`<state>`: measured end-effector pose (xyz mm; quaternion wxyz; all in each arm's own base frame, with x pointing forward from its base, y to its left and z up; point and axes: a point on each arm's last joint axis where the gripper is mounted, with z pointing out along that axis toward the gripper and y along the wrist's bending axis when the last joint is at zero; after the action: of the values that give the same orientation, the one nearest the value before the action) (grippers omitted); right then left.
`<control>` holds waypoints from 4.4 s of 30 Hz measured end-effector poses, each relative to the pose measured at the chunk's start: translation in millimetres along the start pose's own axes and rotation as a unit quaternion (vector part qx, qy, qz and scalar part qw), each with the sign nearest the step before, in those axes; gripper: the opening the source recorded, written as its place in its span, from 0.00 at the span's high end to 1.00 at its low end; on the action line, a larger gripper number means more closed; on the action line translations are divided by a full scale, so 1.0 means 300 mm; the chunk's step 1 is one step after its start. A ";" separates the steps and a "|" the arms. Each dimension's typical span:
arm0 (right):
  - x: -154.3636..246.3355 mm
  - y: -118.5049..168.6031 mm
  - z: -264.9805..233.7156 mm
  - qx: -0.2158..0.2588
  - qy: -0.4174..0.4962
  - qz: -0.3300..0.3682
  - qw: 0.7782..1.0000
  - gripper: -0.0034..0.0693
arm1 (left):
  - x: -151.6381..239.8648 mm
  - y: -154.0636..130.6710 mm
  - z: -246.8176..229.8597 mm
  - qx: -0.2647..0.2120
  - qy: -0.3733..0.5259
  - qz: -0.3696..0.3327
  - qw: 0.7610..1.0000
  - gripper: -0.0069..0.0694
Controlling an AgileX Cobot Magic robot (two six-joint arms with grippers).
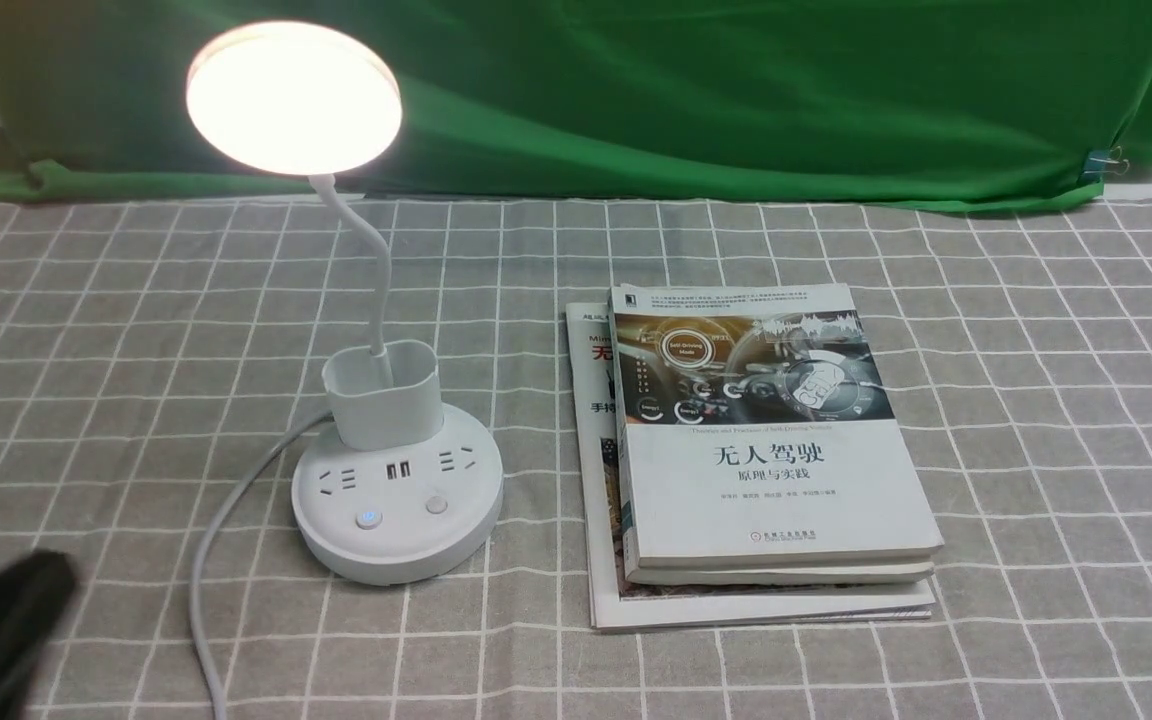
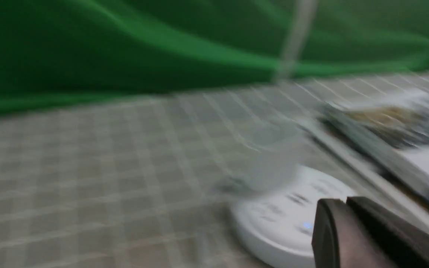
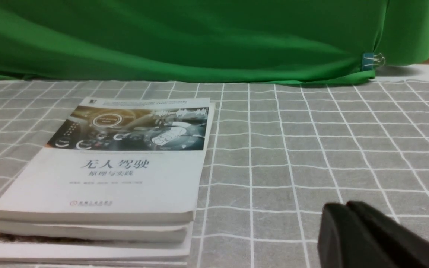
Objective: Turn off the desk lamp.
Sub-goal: Use the left arm to press the button switch on the lamp holder
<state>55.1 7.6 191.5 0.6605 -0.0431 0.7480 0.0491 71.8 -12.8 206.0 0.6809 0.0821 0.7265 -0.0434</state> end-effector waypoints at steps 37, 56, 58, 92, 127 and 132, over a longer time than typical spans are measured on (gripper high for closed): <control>0.000 0.000 0.000 0.000 0.000 0.000 1.000 0.90 | 0.064 0.038 -0.059 -0.110 0.053 0.003 0.992 0.90; 0.000 0.000 0.000 0.000 0.000 0.000 1.000 0.90 | 0.064 0.038 -0.059 -0.110 0.054 0.009 0.992 0.90; 0.000 0.000 0.000 0.000 0.000 0.000 1.000 0.90 | 0.064 0.038 -0.059 -0.110 0.054 0.011 0.992 0.90; 0.000 0.000 0.000 0.000 0.000 0.000 1.000 0.90 | 0.000 0.034 -0.058 -0.076 -0.081 -0.305 0.946 0.90; 0.000 0.000 0.000 0.000 0.000 0.000 1.000 0.90 | -0.248 -0.064 0.432 0.110 0.468 -0.039 0.876 0.90; 0.000 0.000 0.000 0.000 0.000 0.000 1.000 0.90 | -0.206 -0.236 0.539 0.154 0.497 0.033 0.853 0.91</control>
<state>55.1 7.6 191.5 0.6605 -0.0431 0.7480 0.0491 221.8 -114.5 252.8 0.2088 0.2204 0.9490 -0.0852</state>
